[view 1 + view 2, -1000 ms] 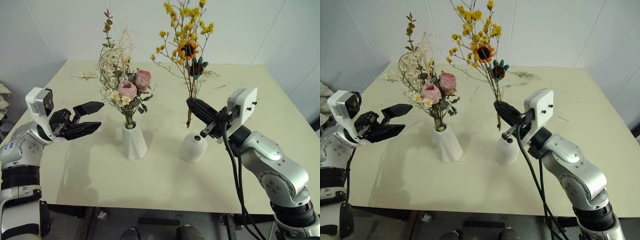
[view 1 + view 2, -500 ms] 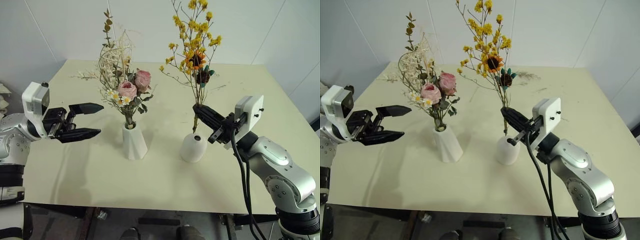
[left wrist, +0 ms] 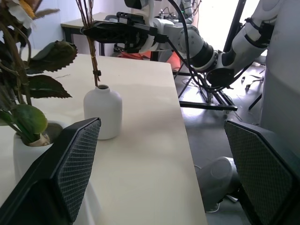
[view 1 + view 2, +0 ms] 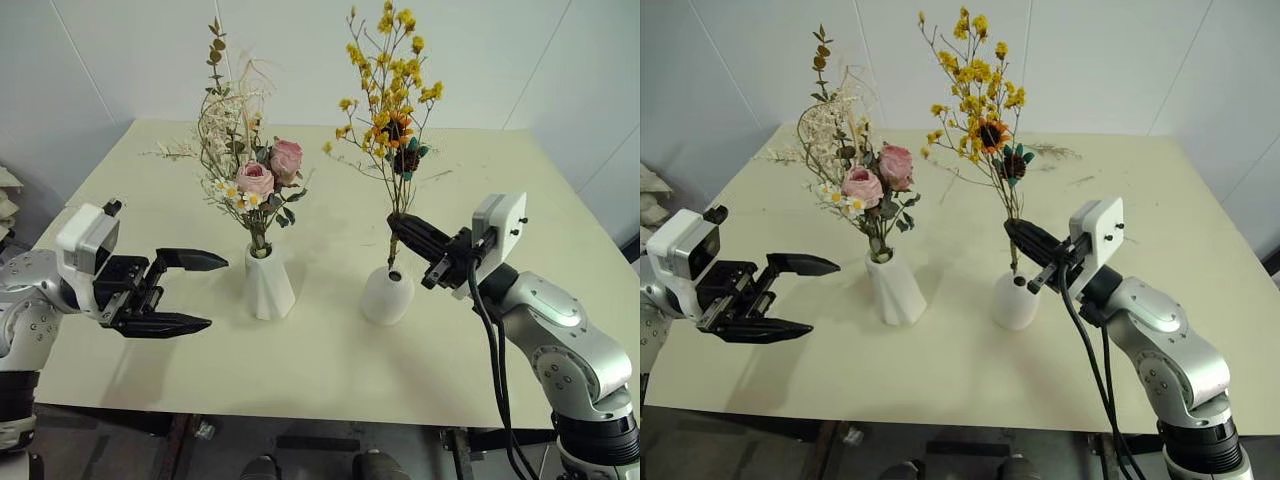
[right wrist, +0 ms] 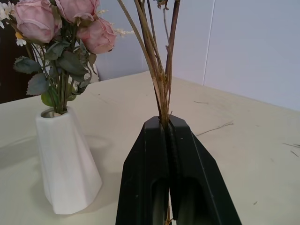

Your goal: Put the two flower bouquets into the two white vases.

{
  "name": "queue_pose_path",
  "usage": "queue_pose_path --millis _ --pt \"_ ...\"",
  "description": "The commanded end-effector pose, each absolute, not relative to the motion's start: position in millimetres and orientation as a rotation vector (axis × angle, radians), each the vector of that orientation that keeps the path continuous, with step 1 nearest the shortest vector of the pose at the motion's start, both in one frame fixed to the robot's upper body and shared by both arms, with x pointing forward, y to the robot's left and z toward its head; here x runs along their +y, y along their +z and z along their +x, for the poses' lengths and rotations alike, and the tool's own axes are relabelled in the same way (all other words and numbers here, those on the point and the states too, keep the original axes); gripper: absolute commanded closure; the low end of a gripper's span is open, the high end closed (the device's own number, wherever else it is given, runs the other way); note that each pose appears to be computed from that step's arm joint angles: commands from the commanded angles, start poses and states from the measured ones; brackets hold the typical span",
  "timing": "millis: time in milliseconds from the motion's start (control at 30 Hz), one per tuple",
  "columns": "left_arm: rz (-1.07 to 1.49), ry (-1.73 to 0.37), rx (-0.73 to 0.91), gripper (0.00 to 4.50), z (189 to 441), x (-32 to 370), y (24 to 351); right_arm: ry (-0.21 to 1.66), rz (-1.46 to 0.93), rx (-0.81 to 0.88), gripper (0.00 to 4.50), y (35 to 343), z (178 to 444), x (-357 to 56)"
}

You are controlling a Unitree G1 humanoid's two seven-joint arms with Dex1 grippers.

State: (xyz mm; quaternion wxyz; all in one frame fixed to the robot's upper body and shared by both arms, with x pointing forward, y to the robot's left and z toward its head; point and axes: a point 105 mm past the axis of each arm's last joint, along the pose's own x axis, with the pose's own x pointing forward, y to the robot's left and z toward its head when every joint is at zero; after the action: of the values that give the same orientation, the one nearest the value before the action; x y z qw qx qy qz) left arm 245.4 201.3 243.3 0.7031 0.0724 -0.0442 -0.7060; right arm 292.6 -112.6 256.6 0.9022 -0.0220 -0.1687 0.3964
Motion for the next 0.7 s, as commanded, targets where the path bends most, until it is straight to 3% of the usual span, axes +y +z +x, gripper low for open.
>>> queue_pose_path --millis 33,300,700 --pt "0.209 -1.614 -0.13 0.0 234 200 247 0.853 -0.05 -0.409 4.48 268 281 -110" --pt "0.173 -1.606 -0.148 0.0 232 189 243 0.879 -0.019 -0.42 4.48 269 271 -105" --pt "0.143 -1.555 -0.126 0.0 231 193 239 0.793 -0.023 -0.421 4.48 265 276 -125"
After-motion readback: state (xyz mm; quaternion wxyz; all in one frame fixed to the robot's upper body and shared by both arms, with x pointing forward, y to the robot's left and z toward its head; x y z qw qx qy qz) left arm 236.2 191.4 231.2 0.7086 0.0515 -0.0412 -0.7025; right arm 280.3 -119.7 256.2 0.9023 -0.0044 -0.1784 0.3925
